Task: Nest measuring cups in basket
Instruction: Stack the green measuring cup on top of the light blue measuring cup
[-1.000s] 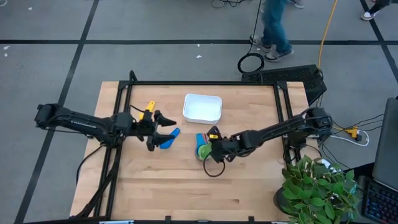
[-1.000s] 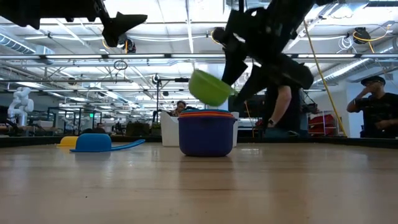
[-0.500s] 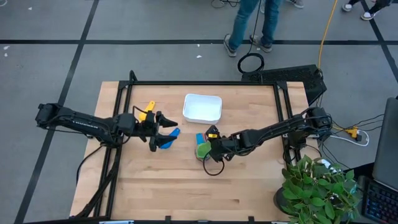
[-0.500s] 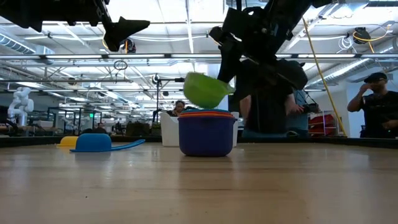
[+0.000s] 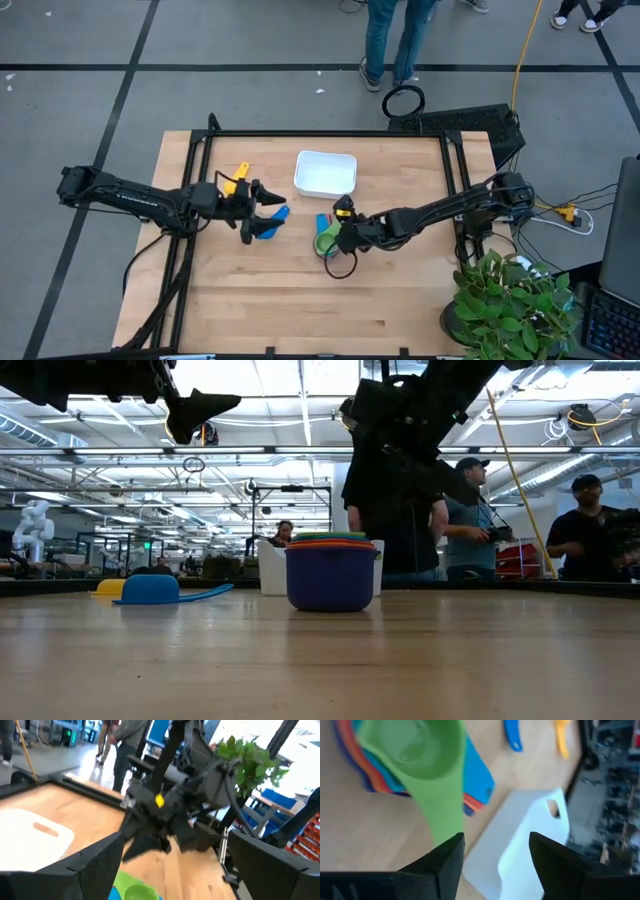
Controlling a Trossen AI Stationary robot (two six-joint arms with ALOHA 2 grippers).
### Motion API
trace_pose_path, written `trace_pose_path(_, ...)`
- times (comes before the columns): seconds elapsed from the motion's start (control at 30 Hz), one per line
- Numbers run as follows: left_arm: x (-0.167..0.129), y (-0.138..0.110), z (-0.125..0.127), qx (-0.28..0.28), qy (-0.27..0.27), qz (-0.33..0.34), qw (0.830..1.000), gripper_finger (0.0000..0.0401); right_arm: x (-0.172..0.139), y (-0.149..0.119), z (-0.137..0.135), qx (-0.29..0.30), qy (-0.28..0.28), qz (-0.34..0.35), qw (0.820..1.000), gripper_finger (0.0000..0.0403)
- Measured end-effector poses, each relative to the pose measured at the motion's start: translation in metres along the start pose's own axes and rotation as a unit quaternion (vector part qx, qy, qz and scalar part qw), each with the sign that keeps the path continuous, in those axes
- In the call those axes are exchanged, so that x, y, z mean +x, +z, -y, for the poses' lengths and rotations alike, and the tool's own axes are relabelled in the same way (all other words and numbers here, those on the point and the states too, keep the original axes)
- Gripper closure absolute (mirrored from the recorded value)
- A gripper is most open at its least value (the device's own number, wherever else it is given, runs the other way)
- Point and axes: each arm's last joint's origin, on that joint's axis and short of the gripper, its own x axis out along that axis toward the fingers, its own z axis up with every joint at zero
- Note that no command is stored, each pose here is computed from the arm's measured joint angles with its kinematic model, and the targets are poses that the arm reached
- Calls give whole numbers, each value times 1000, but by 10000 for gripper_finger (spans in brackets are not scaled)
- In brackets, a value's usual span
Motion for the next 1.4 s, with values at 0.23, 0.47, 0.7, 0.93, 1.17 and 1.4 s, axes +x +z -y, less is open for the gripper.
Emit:
trace_pose_path(0.23,-4,-22,-13,-13,63,-121,991,51,-8,3,-7,83,13,0,996,216)
trace_pose_path(0.47,-19,-43,-36,-58,214,-263,939,126,-12,0,-19,143,76,-16,987,346)
trace_pose_path(0.7,-6,-57,-42,-66,229,-286,928,235,1,-3,-33,212,126,12,969,400)
trace_pose_path(0.93,16,-75,-45,-64,199,-298,931,334,13,-9,-44,237,105,22,966,402)
trace_pose_path(1.17,23,-83,-48,-66,194,-302,931,395,17,-5,-39,266,83,65,958,403)
trace_pose_path(1.4,23,-83,-48,-65,190,-307,930,383,11,6,-42,291,124,120,941,403)
